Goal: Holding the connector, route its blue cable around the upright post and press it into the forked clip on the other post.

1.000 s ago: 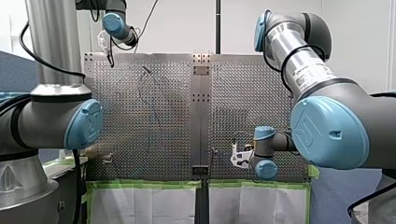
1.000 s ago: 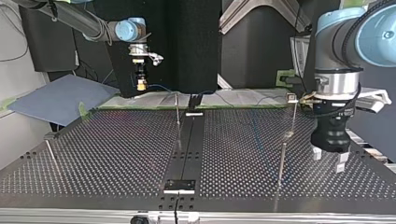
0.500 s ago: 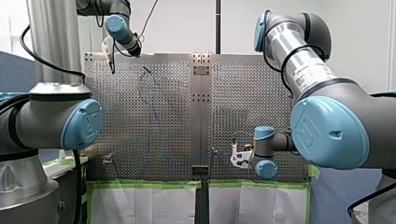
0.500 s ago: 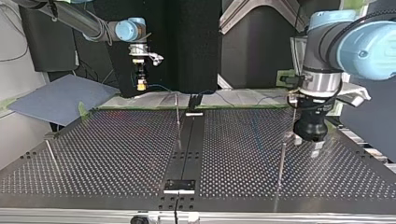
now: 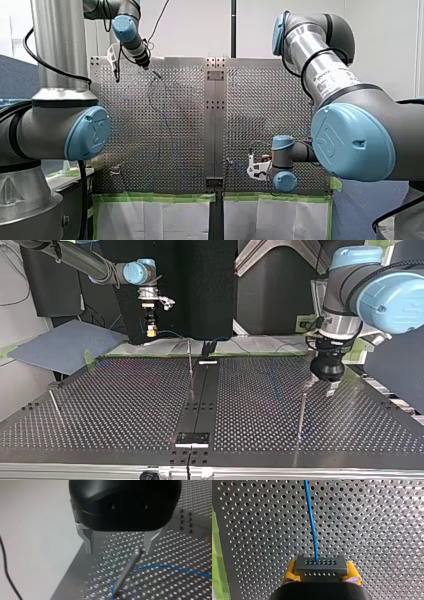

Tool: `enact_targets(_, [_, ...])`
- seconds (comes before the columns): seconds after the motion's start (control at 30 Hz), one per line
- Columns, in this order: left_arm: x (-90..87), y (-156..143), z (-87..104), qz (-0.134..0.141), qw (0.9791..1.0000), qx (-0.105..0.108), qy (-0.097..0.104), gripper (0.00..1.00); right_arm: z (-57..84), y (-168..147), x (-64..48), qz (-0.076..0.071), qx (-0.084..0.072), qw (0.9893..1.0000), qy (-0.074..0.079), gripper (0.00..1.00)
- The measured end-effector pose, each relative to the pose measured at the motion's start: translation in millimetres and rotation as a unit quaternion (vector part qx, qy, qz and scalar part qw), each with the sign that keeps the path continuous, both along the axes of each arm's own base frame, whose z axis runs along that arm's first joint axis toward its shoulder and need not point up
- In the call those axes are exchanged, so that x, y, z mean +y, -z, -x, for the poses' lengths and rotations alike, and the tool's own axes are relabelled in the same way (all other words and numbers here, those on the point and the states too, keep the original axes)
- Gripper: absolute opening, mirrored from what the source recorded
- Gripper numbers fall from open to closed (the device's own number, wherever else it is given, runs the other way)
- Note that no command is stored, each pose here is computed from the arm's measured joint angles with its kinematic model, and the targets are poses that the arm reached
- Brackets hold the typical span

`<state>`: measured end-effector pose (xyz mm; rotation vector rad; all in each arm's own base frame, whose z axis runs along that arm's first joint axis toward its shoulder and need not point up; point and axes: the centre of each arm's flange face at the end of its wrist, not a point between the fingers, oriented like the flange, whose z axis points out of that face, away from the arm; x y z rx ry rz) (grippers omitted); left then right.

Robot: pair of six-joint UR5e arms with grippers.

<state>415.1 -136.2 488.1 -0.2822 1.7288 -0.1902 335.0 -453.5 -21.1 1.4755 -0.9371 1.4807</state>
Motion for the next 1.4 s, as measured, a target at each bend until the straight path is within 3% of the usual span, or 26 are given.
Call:
enact_targets(0.23, [1.0,4.6,6.9,-0.001,0.9995,0.03,-0.001,1.0,-0.3,0.1,0.4,0.0,0.0,1.0,0.0,0.0])
enact_targets(0.43, [2.1,5.6,8.2,-0.002,0.9993,0.037,-0.003,1.0,-0.6,-0.2,0.1,0.001,-0.001,1.0,-0.001,0.0])
enact_targets(0.87, [1.5,4.1,8.5,-0.01,0.9994,0.034,0.003,1.0,-0.4,0.2,0.5,-0.001,-0.001,1.0,-0.001,0.0])
enact_targets(1.2, [0.0,-17.7,12.7,-0.011,0.9998,0.01,0.011,1.0,-0.3,0.4,0.7,-0.002,0.0,1.0,-0.001,0.0])
enact_targets(1.4, [-1.6,-19.7,13.5,-0.009,0.9998,0.008,0.013,1.0,-0.4,0.6,0.9,-0.003,0.0,1.0,-0.001,0.0])
